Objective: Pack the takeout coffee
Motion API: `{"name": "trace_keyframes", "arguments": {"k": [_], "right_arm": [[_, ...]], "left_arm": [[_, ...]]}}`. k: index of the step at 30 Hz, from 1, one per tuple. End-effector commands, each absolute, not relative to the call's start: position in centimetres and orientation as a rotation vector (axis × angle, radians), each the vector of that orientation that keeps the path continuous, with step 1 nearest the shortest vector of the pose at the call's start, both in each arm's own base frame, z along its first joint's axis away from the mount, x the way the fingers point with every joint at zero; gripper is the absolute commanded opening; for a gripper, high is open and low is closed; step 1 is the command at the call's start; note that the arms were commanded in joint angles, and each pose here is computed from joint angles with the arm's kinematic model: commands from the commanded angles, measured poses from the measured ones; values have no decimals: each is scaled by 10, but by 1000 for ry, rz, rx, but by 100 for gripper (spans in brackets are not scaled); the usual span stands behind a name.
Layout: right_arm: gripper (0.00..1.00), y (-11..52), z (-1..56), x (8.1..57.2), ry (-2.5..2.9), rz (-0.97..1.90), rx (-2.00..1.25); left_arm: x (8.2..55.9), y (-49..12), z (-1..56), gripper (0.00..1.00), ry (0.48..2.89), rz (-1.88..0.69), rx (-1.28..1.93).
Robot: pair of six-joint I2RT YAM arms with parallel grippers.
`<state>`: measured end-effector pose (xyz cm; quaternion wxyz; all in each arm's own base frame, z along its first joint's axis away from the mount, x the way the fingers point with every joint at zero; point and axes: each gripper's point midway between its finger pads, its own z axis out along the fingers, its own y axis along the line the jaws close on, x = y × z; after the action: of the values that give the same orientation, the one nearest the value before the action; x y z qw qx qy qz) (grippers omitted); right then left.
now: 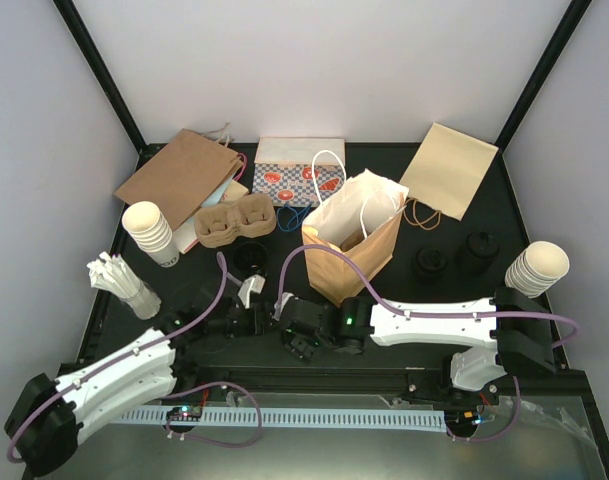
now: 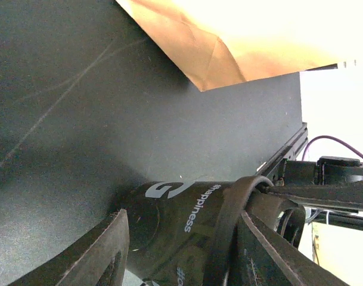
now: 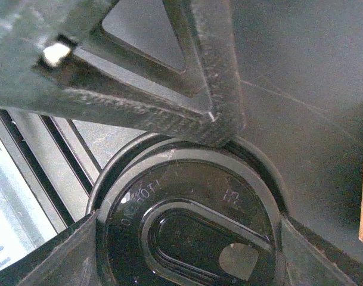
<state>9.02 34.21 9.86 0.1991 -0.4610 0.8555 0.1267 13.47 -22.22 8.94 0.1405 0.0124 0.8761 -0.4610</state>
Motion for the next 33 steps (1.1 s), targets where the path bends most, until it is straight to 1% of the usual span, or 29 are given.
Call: {"name": "trace_keyframes", "arguments": {"k": [1, 11, 22, 25, 33], "right_arm": [[67, 276, 20, 40, 2722, 116, -1535], [67, 278, 20, 37, 2732, 137, -1545], [66, 276, 14, 29, 2790, 151, -1549], [65, 271, 9, 24, 2834, 157, -1531], [65, 273, 4, 17, 2883, 191, -1508]], "left_arm": [[125, -238, 106, 52, 2500, -1446, 200], [118, -237, 85, 52, 2570, -1425, 242], [100, -208, 22, 43, 2885, -1176, 73], [96, -201, 13, 43, 2914, -1137, 28], [85, -188, -6, 41, 2968, -1084, -44]]}}
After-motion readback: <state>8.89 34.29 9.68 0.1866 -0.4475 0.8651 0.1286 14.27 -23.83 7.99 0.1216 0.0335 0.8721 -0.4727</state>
